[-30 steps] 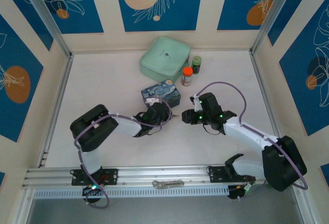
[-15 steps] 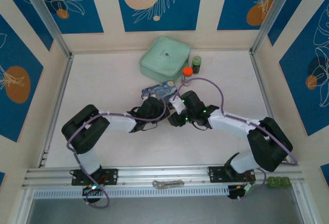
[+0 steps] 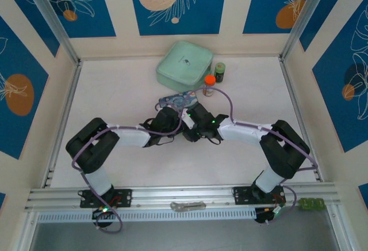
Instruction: Unlock the padlock with the key
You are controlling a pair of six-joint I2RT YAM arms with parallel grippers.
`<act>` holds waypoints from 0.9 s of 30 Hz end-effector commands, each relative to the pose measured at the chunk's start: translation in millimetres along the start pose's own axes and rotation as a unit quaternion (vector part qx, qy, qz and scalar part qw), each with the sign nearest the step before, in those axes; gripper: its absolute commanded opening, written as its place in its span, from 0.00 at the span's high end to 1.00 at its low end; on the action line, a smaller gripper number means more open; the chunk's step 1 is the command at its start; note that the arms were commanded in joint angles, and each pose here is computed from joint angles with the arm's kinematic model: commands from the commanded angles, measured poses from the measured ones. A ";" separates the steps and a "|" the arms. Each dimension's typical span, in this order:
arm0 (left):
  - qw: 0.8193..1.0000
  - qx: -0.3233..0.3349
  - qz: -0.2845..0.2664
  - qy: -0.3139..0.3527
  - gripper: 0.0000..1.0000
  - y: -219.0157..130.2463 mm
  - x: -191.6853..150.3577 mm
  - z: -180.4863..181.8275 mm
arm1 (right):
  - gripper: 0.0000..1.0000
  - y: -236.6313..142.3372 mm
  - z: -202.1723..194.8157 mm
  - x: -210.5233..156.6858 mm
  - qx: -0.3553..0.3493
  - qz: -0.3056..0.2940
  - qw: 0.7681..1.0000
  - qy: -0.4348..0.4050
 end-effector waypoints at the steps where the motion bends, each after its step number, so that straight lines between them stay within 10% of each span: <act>1: 0.999 -0.048 -0.010 0.000 1.00 -8.4 7.6 -20.9 | 0.64 1.0 0.4 -1.2 -0.023 0.013 1.000 -0.016; 27: 0.986 -0.123 0.006 -0.109 1.00 -25.4 16.4 -26.4 | 0.68 7.8 6.6 1.1 -0.023 -0.025 0.999 -0.025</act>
Point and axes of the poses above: each hand's point on the last joint's axis, 136 mm out from that joint toward the fingers, its own y axis out along the fingers, its own z axis along the line the jaws close on, x = y × z, the point moved 7 cm from there along -y, back along the fingers, and after that the axes turned 2 degrees about -y, right-handed, at the moved point
